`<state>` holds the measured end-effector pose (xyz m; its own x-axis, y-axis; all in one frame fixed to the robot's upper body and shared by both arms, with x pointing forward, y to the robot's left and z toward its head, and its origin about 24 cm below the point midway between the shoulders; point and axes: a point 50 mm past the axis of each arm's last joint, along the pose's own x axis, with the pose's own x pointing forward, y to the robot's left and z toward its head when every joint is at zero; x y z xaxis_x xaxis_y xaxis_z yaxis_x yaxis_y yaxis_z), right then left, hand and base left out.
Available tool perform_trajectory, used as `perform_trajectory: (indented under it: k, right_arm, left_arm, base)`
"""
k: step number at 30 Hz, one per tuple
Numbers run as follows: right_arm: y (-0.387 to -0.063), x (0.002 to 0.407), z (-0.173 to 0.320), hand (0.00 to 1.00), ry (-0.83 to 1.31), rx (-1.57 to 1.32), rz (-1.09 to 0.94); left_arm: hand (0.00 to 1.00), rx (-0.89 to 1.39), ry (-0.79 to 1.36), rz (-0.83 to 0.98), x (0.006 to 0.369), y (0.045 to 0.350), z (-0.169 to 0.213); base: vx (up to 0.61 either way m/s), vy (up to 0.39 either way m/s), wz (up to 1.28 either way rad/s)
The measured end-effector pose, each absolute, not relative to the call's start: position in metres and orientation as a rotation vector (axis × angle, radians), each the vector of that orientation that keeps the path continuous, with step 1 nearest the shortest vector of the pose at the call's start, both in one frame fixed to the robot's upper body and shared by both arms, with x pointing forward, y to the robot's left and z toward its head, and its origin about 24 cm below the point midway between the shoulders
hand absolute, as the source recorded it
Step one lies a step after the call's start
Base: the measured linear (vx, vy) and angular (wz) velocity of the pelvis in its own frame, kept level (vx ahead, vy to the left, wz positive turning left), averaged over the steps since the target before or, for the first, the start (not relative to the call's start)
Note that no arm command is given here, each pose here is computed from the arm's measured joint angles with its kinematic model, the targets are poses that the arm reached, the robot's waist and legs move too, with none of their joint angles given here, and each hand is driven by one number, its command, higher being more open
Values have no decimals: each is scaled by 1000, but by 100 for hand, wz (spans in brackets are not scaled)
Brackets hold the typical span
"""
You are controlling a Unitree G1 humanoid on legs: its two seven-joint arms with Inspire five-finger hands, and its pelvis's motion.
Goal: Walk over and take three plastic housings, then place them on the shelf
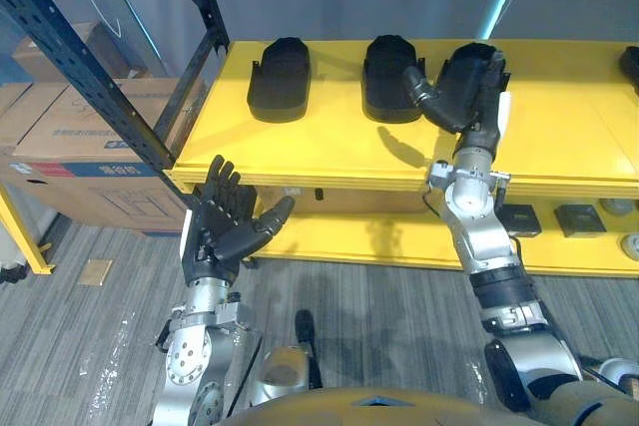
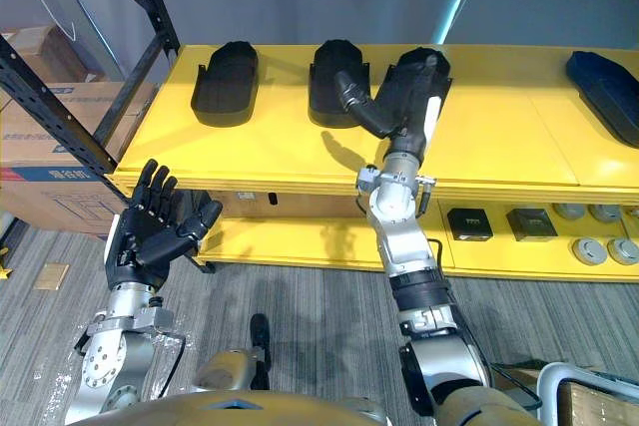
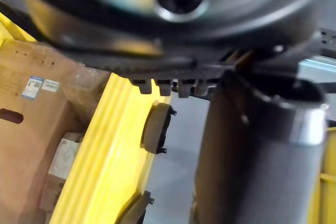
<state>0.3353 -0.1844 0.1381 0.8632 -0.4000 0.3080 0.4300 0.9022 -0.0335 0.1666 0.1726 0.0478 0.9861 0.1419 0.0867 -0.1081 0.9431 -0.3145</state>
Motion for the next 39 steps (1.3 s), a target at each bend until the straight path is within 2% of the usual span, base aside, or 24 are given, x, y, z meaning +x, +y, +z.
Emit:
perform_trajectory:
  k: [11,20,30,39]
  right_arm:
    - [-216,357,147,100,-249,-164,-540]
    - [-251,367,127,100,-21,-205,-474]
    - [-285,376,145,100,112,-288,-466]
    - [-317,373,161,100,182,-338,-555]
  left_arm:
    - [100,-338,-98,98,165,167,46]
    - [100,-355,-54,115,165,169,35]
    - [100,-349,-61,101,165,170,35]
    - [100,-332,-47,103,167,174,31]
  base:
    - [-32,10,4]
    - [-52,33,2]
    - [-56,31,1]
    - [-29,2,-3]
